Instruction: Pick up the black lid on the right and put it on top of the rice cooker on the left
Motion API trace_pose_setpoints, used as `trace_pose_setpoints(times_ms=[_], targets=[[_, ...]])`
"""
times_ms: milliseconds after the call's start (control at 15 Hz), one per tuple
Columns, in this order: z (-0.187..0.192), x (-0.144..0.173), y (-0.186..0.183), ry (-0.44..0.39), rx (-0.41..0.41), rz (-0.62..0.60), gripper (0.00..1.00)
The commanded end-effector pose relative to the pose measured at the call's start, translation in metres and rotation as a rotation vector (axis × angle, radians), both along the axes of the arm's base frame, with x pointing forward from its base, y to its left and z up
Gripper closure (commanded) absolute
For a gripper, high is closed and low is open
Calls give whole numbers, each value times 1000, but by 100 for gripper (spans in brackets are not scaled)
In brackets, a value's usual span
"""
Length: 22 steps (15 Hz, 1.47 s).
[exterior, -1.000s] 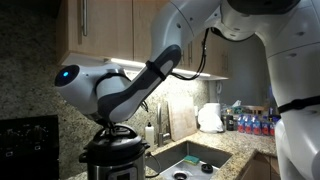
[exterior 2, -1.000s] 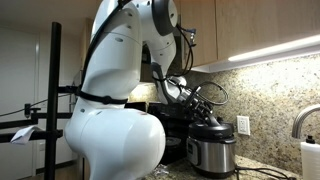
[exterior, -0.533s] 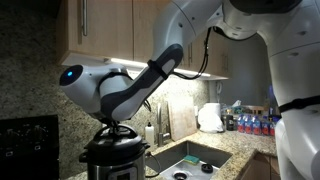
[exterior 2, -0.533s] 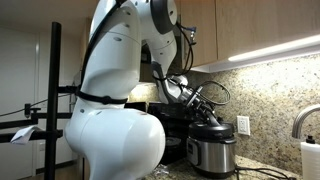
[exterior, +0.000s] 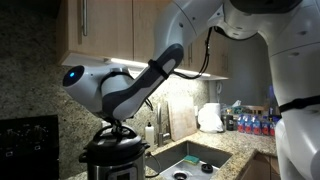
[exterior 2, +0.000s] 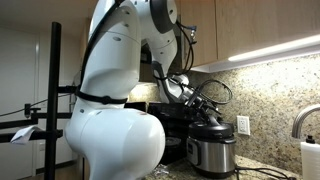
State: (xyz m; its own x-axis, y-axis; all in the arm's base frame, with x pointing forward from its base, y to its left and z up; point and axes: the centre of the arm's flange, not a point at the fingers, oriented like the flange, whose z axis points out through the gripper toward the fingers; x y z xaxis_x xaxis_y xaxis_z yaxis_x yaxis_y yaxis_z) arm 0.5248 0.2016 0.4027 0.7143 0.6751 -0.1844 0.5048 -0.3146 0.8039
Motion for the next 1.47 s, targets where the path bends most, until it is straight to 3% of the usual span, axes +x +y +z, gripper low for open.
trace_pose_setpoints(times_ms=[0,267,1000,1400], targets=[[13,-15,-12,14,-11,-19,23],[13,-17,-6,19,16,1,1],[19,-23,2,-36,43,37,0],[19,-28,7,-16,76,69,0]])
